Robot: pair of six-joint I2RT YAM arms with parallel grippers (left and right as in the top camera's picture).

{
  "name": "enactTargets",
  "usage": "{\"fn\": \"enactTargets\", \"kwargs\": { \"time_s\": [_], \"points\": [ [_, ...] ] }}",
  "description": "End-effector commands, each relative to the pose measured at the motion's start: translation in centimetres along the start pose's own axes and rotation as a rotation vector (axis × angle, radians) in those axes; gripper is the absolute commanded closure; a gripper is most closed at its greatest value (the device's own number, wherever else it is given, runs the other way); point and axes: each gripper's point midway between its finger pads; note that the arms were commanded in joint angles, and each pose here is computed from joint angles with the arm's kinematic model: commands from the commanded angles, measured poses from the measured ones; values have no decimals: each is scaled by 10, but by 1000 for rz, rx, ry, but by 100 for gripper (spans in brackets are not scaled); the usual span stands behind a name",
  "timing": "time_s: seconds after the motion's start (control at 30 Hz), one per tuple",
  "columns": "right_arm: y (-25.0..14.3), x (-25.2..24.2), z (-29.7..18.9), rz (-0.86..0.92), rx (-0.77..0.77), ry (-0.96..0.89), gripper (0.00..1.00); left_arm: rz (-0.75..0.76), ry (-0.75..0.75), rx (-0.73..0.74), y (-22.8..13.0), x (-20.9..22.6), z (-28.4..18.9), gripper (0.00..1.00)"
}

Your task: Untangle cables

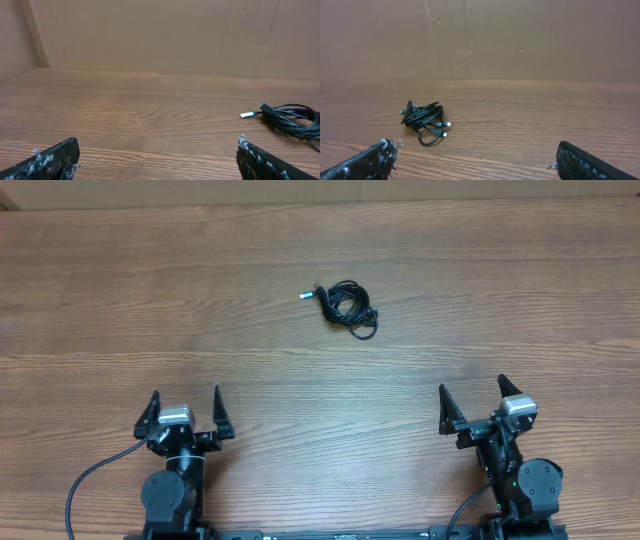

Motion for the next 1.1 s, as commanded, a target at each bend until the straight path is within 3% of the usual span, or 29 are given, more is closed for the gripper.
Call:
{"fn": "enactTargets", "kwargs": {
  "time_s": [0.0, 0.37, 0.7, 0.93, 1.07],
  "points": [
    [-1, -4, 0, 88, -2, -18, 0, -32, -42, -9, 2, -7, -1, 0],
    [11, -7, -2, 139, 76, -80, 0, -23, -54, 89, 16, -4, -9, 0],
    [32, -1, 21, 216, 255, -118, 0, -32, -153, 347, 21, -19, 10, 0],
    [40, 10, 54, 256, 479, -112, 0, -36, -241, 593, 23, -33, 24, 0],
    [43, 13, 77, 294, 688, -152, 0, -37, -265, 745, 29, -35, 26, 0]
  ]
}}
Point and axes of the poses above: each gripper's point midway between its finger pads, its own z axis out along the fingers, its own x axis along the line the jaws close on, y = z × x, and after that the axes turned 9 degrees about z, right-handed
